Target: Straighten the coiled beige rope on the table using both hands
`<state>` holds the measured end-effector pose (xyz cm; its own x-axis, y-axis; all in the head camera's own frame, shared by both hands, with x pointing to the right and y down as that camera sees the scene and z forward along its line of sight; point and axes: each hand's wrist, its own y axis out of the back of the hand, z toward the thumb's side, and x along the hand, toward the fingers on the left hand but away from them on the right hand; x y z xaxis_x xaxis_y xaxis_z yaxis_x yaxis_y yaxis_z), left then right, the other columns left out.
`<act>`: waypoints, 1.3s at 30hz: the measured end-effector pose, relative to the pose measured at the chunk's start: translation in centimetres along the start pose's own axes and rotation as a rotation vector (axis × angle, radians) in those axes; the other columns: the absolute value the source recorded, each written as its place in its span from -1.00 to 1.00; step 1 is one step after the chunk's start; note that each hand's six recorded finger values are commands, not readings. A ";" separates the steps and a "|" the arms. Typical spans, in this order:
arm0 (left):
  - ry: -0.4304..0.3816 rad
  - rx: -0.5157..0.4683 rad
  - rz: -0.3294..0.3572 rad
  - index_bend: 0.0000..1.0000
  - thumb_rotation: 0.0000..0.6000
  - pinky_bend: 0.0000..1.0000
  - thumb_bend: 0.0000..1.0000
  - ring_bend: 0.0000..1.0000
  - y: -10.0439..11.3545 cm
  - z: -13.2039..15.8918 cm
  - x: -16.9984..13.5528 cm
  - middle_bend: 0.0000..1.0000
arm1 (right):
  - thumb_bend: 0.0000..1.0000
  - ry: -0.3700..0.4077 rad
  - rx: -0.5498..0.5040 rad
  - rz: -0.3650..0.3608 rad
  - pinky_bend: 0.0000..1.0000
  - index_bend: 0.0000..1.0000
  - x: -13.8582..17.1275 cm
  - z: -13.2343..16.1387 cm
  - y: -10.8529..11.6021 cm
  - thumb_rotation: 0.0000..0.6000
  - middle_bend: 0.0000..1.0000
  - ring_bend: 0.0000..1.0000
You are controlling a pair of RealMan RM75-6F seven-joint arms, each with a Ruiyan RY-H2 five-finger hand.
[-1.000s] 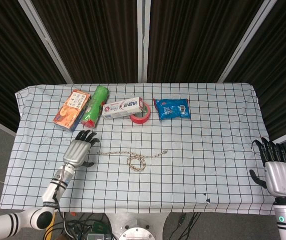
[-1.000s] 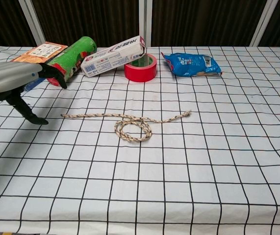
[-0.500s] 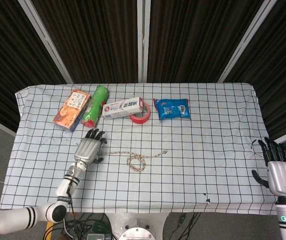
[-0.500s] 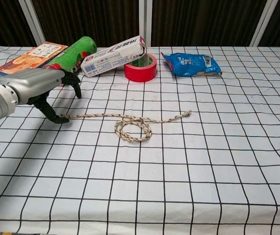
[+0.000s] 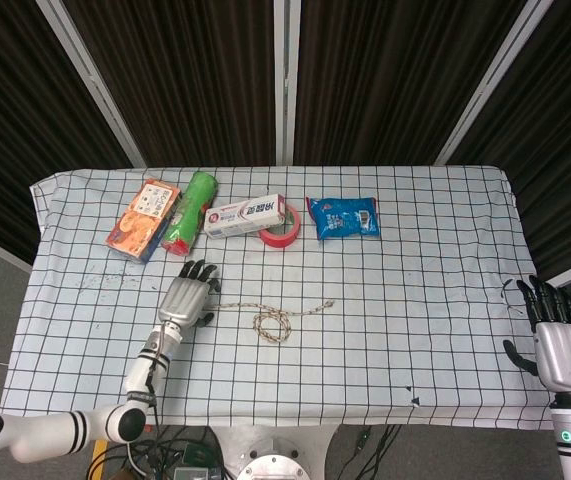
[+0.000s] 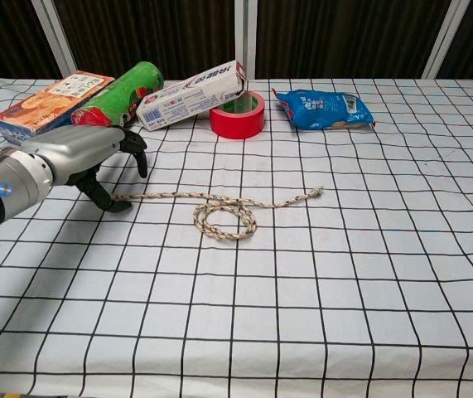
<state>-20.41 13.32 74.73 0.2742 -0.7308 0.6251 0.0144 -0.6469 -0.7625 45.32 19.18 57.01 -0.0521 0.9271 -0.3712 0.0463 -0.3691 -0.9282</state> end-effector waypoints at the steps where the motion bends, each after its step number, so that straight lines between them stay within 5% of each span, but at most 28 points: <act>1: 0.003 0.001 0.001 -0.22 1.00 -0.84 -0.52 -1.00 0.0 0.0 0.0 -0.77 | -0.63 0.000 0.000 0.001 -1.00 -1.00 0.0 0.0 0.0 1.00 -1.00 -1.00; 39: 0.048 0.010 0.003 0.09 1.00 -0.85 -0.29 -1.00 -1.1 -0.4 0.1 -0.65 | -0.62 -0.018 -0.003 0.018 -1.00 -1.00 -0.2 -0.4 -0.6 1.00 -1.00 -1.00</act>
<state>-20.76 13.85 75.66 0.2283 -0.7422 0.6301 0.0233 -0.6428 -0.7657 45.68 19.25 57.69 -0.0690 0.9191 -0.3879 0.0504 -0.3851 -0.9215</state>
